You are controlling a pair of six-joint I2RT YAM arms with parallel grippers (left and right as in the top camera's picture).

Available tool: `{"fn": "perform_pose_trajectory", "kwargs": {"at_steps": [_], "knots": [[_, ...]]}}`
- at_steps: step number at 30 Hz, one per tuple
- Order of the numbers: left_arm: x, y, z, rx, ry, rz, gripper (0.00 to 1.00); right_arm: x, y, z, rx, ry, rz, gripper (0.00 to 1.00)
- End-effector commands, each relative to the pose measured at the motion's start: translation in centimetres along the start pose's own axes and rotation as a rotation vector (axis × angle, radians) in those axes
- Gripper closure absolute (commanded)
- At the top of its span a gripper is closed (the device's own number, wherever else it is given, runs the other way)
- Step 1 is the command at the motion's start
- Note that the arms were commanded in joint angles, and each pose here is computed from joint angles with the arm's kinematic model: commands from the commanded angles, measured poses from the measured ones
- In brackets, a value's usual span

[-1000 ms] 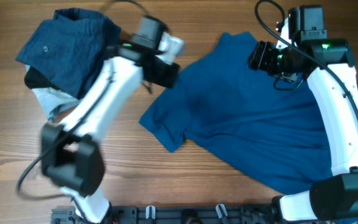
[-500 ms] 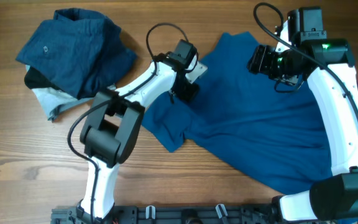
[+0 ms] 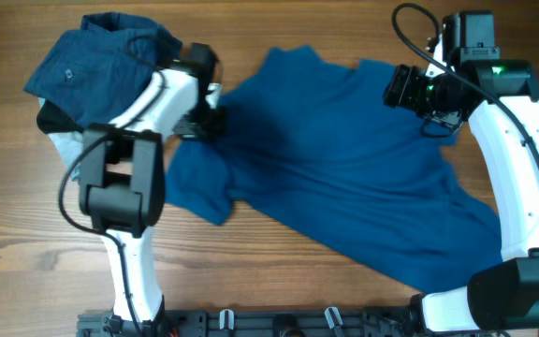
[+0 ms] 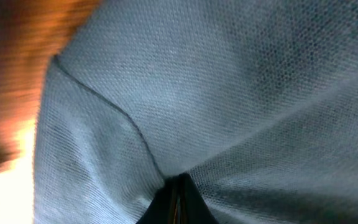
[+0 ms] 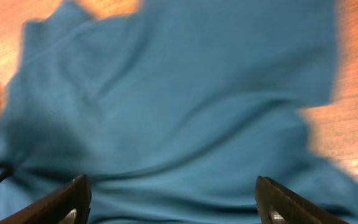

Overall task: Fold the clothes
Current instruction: 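Drag the teal shirt leftward onto the table center with the right gripper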

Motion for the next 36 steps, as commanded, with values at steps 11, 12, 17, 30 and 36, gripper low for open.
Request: {"fn": "perform_pose_trajectory", "kwargs": {"at_steps": [11, 12, 17, 30, 36], "knots": [[1.8, 9.9, 0.6, -0.083, 0.051, -0.212, 0.73, 5.2, -11.3, -4.9, 0.09, -0.081, 0.107, 0.28], [1.9, 12.5, -0.4, -0.055, 0.032, -0.291, 0.69, 5.0, -12.2, -4.4, 0.05, -0.08, 0.094, 0.35], [2.3, 18.0, -3.9, 0.108, -0.09, -0.486, 0.32, 4.6, -15.4, -1.4, -0.178, -0.137, 0.145, 0.48], [-1.2, 13.4, -11.3, 0.238, -0.362, -0.493, 0.89, 3.2, -11.6, -2.4, -0.138, -0.18, 0.065, 0.69], [-0.8, 12.1, -11.1, 0.238, -0.353, -0.433, 0.8, -0.6, -14.0, -3.6, -0.153, -0.316, -0.071, 0.76]]}}
Point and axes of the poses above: each gripper's point midway between its finger pads, its own y axis back along the fingers, its own z axis along the line the jaws close on, x = y × z, the point moved 5 cm from there along y, back along the fingers, and after that the axes turned 12 degrees about -y, right-handed, at the moved point
